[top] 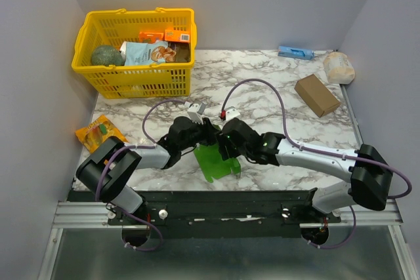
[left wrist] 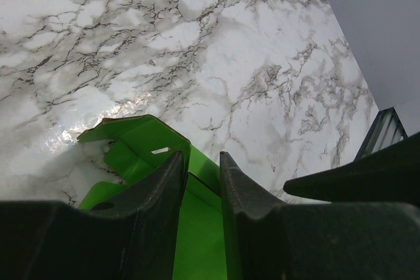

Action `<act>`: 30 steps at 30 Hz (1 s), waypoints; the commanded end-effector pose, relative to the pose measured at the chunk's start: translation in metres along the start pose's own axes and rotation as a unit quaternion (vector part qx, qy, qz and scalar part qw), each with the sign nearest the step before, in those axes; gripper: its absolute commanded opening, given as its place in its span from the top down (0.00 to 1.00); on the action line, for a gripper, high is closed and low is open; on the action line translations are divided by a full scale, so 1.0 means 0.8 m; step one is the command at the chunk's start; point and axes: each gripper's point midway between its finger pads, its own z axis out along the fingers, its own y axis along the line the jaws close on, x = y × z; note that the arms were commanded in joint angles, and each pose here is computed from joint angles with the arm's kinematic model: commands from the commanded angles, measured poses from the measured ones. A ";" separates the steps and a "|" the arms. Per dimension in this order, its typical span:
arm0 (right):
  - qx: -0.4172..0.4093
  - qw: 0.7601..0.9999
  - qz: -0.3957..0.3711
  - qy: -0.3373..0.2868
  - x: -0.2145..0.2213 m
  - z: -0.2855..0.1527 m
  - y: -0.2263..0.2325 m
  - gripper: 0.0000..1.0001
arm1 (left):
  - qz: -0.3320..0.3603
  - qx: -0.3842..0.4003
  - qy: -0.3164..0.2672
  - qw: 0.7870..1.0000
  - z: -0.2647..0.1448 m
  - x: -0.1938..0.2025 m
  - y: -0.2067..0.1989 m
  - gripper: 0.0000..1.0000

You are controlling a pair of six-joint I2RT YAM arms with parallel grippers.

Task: Fold the paper box

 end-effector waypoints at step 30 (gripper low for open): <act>-0.099 0.987 0.100 0.076 0.035 0.024 -0.012 0.41 | 0.029 0.020 0.023 0.999 -0.010 0.040 0.011 0.64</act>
